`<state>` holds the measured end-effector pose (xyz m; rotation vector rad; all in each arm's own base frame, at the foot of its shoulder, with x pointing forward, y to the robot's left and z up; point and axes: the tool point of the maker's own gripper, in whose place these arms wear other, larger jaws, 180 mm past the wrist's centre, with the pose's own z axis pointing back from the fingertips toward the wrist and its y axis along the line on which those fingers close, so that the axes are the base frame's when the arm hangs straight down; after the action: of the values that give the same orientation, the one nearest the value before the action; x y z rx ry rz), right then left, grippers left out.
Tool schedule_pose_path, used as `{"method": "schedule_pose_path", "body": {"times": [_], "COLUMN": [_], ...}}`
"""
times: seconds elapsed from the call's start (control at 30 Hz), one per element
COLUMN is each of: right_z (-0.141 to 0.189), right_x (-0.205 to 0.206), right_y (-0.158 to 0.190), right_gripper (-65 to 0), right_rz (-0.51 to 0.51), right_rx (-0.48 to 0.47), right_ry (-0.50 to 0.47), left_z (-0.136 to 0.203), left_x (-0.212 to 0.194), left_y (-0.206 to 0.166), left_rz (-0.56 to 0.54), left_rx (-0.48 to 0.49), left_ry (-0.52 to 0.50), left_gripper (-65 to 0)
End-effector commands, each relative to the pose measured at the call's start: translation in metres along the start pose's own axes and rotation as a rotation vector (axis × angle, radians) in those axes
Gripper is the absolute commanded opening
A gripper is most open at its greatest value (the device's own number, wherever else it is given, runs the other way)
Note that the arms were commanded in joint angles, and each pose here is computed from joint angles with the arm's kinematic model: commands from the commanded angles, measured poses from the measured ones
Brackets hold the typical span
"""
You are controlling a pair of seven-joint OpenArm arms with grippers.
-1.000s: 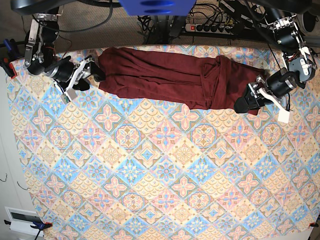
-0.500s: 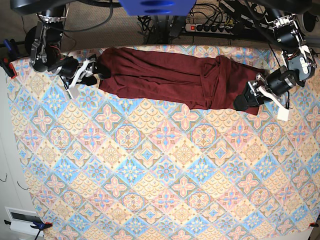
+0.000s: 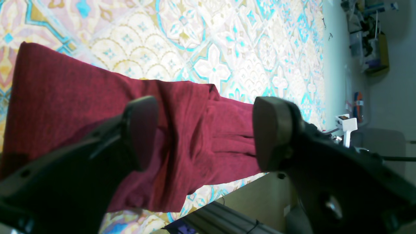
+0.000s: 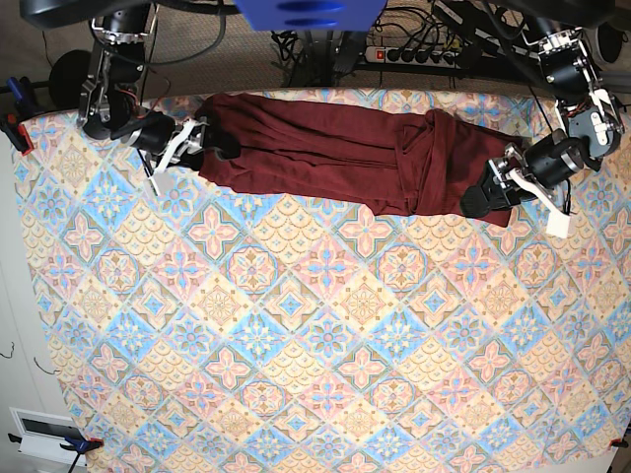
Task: Layout the t-shirt on the table in an organized manner, then fold the t-shirt properly
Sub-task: 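Push the strip's other end inward with the right gripper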
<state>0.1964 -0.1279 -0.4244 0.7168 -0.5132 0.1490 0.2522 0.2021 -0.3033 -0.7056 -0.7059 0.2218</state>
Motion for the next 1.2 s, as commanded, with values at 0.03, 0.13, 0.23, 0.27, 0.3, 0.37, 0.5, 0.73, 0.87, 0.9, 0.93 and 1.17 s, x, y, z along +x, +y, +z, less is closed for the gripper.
{"method": "schedule_pose_path", "body": {"times": [0.03, 0.13, 0.23, 0.27, 0.3, 0.37, 0.5, 0.73, 0.87, 0.9, 0.93, 1.17], "right_z": [0.004, 0.005, 0.008, 0.01, 0.011, 0.013, 0.013, -0.004, -0.011, -0.014, -0.017, -0.031], "right_x": [-0.034, -0.043, -0.046, -0.044, -0.045, -0.05, -0.051, -0.056, -0.07, -0.074, -0.078, -0.064], "right_y": [-0.004, -0.003, -0.005, -0.009, -0.01, -0.011, -0.01, 0.009, 0.01, 0.011, 0.013, 0.014], "right_gripper": [-21.4, -21.4, -21.4, -21.4, -21.4, -21.4, -21.4, -26.7, -29.0, -29.0, -29.0, -31.9], "right_rz": [-0.012, -0.024, -0.034, -0.039, -0.043, -0.053, -0.051, -0.046, -0.091, -0.108, -0.126, -0.143], "right_rx": [-0.03, -0.03, -0.037, -0.047, -0.051, -0.056, -0.056, 0.001, 0.017, 0.024, 0.031, 0.056], "right_ry": [0.123, 0.137, 0.136, 0.128, 0.127, 0.132, 0.14, 0.152, 0.179, 0.181, 0.183, 0.155], "left_z": [0.004, 0.004, 0.004, 0.004, 0.004, 0.004, 0.004, 0.004, 0.004, 0.004, 0.004, 0.004], "left_x": [0.011, 0.011, 0.011, 0.011, 0.011, 0.011, 0.012, 0.012, 0.012, 0.012, 0.012, 0.012], "left_y": [-0.005, -0.005, -0.005, -0.005, -0.006, -0.006, -0.006, -0.006, -0.006, -0.006, -0.006, -0.006], "left_rz": [-0.026, -0.025, -0.025, -0.025, -0.026, -0.026, -0.026, -0.026, -0.026, -0.026, -0.026, -0.025], "left_rx": [-0.012, -0.013, -0.013, -0.013, -0.014, -0.014, -0.015, -0.015, -0.016, -0.016, -0.016, -0.017], "left_ry": [-0.03, -0.031, -0.031, -0.031, -0.029, -0.029, -0.03, -0.03, -0.032, -0.032, -0.032, -0.032], "left_gripper": [-23.2, -23.2, -23.2, -23.2, -23.2, -23.2, -23.2, -23.2, -23.2, -23.2, -23.2, -23.2]}}
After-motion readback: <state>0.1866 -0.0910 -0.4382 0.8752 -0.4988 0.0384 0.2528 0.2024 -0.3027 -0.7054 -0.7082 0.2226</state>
